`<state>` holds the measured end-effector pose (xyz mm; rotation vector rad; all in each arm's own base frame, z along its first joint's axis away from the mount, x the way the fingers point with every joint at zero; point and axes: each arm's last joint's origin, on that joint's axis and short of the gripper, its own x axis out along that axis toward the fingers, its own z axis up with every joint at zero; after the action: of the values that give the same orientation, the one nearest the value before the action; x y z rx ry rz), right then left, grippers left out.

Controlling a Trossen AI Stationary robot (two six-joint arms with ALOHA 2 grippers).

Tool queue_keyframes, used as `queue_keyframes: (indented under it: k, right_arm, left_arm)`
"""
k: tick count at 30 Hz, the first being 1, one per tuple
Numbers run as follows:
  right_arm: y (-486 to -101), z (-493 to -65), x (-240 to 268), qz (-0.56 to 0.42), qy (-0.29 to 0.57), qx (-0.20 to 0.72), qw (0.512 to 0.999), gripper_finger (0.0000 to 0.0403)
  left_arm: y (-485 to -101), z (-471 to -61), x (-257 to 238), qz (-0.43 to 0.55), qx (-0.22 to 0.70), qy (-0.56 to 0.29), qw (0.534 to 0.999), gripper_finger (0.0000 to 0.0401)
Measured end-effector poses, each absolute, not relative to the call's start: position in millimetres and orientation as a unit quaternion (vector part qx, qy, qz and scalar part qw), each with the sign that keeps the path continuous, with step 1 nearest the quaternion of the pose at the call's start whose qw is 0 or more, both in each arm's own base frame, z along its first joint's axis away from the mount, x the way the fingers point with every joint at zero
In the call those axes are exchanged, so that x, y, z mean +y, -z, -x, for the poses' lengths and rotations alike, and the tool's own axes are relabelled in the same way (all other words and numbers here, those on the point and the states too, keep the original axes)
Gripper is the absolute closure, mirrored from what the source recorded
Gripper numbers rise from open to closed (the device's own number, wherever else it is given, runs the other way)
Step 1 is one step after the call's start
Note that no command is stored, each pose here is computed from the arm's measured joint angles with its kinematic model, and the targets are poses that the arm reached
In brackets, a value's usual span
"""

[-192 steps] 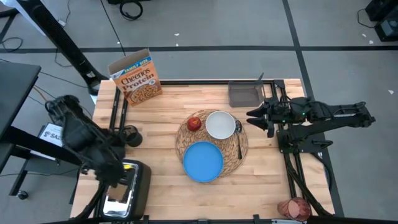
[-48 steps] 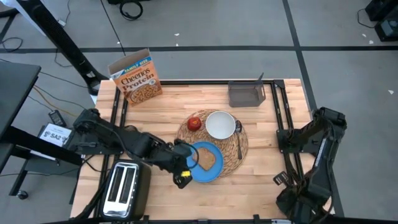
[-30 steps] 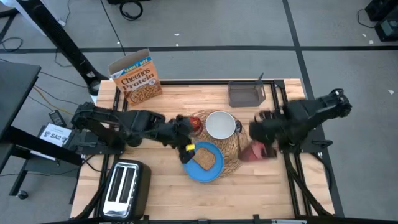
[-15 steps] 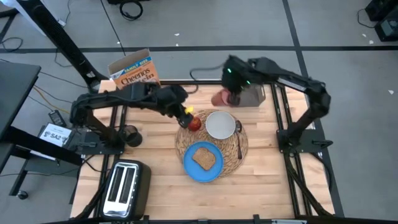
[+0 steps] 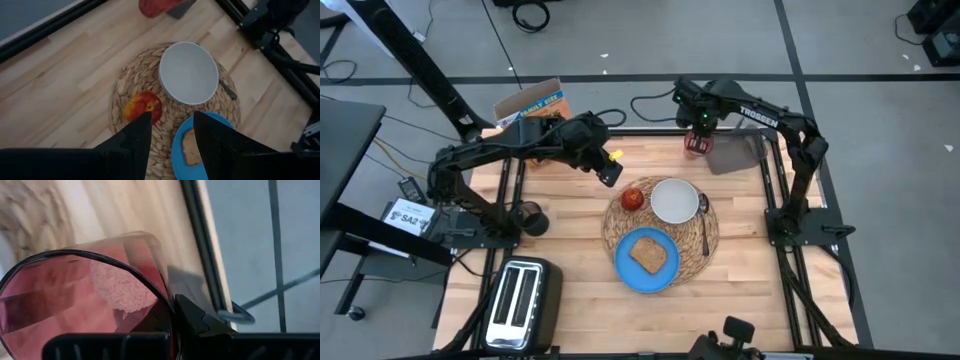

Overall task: Arrange a breakfast setting
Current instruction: Move the pink cup with milk to the top right of the table above the brown placemat

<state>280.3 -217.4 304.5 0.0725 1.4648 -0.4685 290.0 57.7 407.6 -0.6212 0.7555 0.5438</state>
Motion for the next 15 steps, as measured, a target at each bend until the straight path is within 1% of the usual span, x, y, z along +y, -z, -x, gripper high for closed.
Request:
queue_keyframes:
  k: [2, 8, 12, 15]
  right_arm:
    - [-305, -278, -221, -0.039, 0.214, 0.656, 0.723, 0.0391]
    - [-295, -280, -226, -0.102, 0.174, 0.645, 0.737, 0.0391]
    - [-288, -279, -233, -0.135, 0.184, 0.645, 0.73, 0.0391]
    - [-282, -275, -240, -0.157, 0.194, 0.646, 0.722, 0.0391]
  left_arm:
    - [-408, -290, 60, 0.287, 0.36, -0.257, 0.85, 0.0248]
    - [-407, -289, 65, 0.283, 0.361, -0.258, 0.85, 0.0248]
    - [-409, -286, 68, 0.282, 0.368, -0.231, 0.856, 0.0248]
    - [-412, -283, 69, 0.281, 0.365, -0.226, 0.858, 0.0248]
